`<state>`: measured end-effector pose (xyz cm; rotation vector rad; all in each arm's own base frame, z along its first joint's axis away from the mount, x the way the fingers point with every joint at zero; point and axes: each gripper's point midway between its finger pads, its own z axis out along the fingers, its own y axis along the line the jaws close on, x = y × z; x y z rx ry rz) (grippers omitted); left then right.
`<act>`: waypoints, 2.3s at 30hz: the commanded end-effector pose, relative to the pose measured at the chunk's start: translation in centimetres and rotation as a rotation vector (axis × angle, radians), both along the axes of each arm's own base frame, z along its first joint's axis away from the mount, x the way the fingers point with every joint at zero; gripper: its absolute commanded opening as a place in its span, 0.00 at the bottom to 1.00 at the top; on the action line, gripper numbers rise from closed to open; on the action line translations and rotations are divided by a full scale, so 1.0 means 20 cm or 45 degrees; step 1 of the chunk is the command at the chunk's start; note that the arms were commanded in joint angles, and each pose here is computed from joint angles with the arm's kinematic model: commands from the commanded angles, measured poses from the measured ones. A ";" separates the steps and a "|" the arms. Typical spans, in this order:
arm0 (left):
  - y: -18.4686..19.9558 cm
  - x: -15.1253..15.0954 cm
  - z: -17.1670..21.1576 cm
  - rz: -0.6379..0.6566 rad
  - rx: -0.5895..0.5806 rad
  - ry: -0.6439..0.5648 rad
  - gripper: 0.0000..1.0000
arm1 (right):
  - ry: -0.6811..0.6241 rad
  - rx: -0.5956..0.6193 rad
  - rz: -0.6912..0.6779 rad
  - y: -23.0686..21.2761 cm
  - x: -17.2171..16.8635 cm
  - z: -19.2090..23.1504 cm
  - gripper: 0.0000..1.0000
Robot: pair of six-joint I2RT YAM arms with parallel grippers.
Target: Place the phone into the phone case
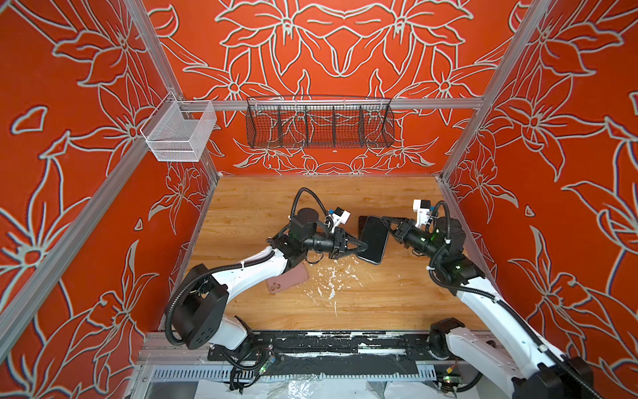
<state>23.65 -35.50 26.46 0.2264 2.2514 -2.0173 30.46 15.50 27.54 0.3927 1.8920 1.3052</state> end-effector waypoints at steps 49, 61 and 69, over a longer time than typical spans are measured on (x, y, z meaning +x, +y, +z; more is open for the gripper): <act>0.04 0.38 0.33 0.471 -0.085 -0.284 0.00 | -0.081 0.241 0.259 0.19 -0.21 0.07 0.28; 0.03 0.38 0.36 0.459 -0.099 -0.277 0.00 | -0.018 0.171 0.209 0.19 -0.16 -0.02 0.00; 0.05 0.37 0.32 0.461 -0.077 -0.274 0.00 | -0.078 0.126 0.189 0.17 -0.16 0.07 0.30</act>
